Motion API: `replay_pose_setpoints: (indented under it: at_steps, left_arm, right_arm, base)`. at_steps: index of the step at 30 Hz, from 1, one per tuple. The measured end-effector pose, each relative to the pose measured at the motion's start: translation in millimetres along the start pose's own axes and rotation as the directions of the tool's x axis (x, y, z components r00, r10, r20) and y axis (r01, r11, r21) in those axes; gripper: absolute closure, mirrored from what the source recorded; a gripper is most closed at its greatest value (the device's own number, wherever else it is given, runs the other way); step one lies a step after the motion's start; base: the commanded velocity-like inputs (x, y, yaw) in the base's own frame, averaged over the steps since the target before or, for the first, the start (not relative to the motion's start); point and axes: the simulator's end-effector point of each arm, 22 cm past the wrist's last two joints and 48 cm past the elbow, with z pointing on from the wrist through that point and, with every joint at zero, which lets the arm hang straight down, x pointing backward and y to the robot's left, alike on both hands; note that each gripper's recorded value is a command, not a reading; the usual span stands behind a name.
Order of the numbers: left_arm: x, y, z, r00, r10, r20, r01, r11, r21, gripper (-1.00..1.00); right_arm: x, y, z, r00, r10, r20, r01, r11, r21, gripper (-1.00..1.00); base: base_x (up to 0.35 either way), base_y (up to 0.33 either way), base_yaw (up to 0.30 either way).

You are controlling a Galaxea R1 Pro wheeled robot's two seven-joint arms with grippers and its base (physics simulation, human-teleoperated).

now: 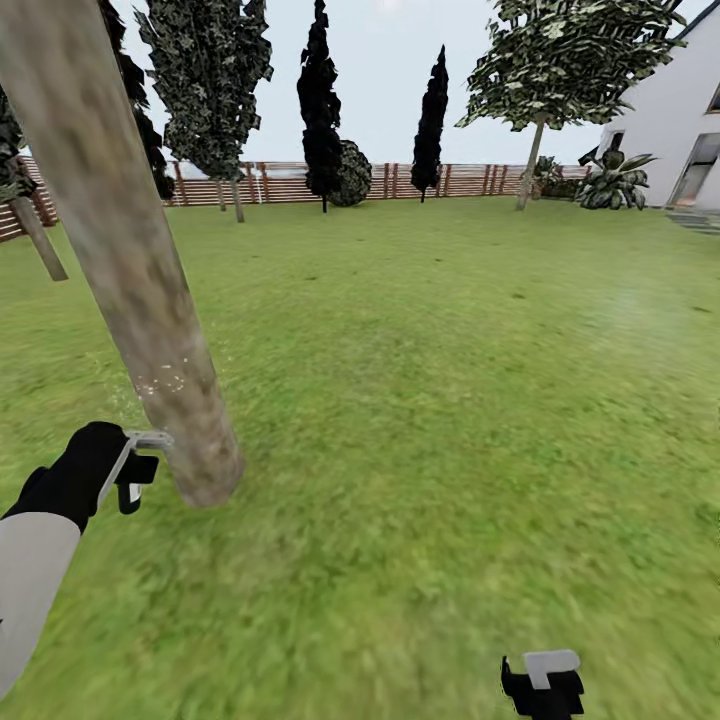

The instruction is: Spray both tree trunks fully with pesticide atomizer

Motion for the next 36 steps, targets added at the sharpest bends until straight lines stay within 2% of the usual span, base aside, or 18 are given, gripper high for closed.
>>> replay_pose_setpoints:
  at_steps: [7,10,14,16,18,20,25,26,31,35,36]
  left_arm:
    - [3.8,4.9,1.4,1.000,-0.011,-0.008,0.011,1.000,-0.003,1.00]
    - [24.6,10.2,12.7,0.999,-0.001,-0.043,-0.001,0.999,-0.044,1.00]
    - [31.5,6.5,23.4,1.000,0.016,-0.001,-0.016,0.998,-0.054,1.00]
    - [52.4,14.8,32.4,0.999,-0.040,-0.016,0.039,0.998,-0.052,1.00]
    - [76.5,13.6,42.5,0.999,-0.044,-0.032,0.043,0.998,-0.050,1.00]
    - [78.2,14.2,47.4,0.999,-0.041,0.007,0.042,0.998,-0.050,1.00]
    - [91.1,5.9,53.5,0.997,-0.073,0.014,0.074,0.997,-0.015,1.00]
    - [91.1,-3.3,53.9,0.997,-0.078,0.014,0.078,0.997,0.002,1.00]
    - [94.1,-17.4,55.2,0.997,-0.072,0.007,0.072,0.997,0.018,1.00]
    - [125.4,-35.0,65.7,0.997,-0.064,-0.053,0.066,0.997,0.038,1.00]
    - [128.3,-31.1,66.8,0.994,-0.088,-0.058,0.090,0.995,0.037,1.00]
  right_arm:
    - [-0.2,0.1,-0.1,1.000,0.000,0.000,0.000,1.000,-0.001,-1.00]
    - [0.0,0.3,0.2,1.000,0.000,0.000,0.000,1.000,-0.001,-1.00]
    - [0.7,1.4,-0.3,1.000,0.000,-0.002,0.000,1.000,-0.003,-1.00]
    - [0.8,2.4,-0.4,1.000,-0.001,-0.002,0.001,1.000,-0.005,-1.00]
    - [0.6,3.3,-0.6,1.000,-0.002,-0.002,0.002,1.000,-0.006,-1.00]
    - [0.4,3.3,-0.8,1.000,-0.002,-0.002,0.002,1.000,-0.006,-1.00]
    - [0.9,2.3,-0.9,1.000,-0.002,-0.002,0.002,1.000,-0.005,-1.00]
    - [1.0,2.1,-0.9,1.000,-0.002,-0.002,0.002,1.000,-0.005,-1.00]
    - [0.6,2.4,-0.8,1.000,-0.002,-0.001,0.002,1.000,-0.005,-1.00]
    - [0.6,2.7,-0.9,1.000,0.001,-0.002,-0.001,1.000,-0.004,-1.00]
    - [0.4,2.5,-0.8,1.000,0.001,-0.002,-0.001,1.000,-0.003,-1.00]
  base:
    - [0.291,-0.075,0.025]
    - [0.061,-0.001,0.245]
    - [0.003,0.000,0.276]
    - [0.000,0.000,0.278]
    - [0.028,-0.010,0.278]
    - [0.181,-0.120,0.224]
    - [0.233,-0.160,0.033]
    - [0.240,-0.169,0.001]
    - [0.239,-0.173,0.000]
    - [0.226,-0.194,0.000]
    - [0.193,-0.213,0.000]
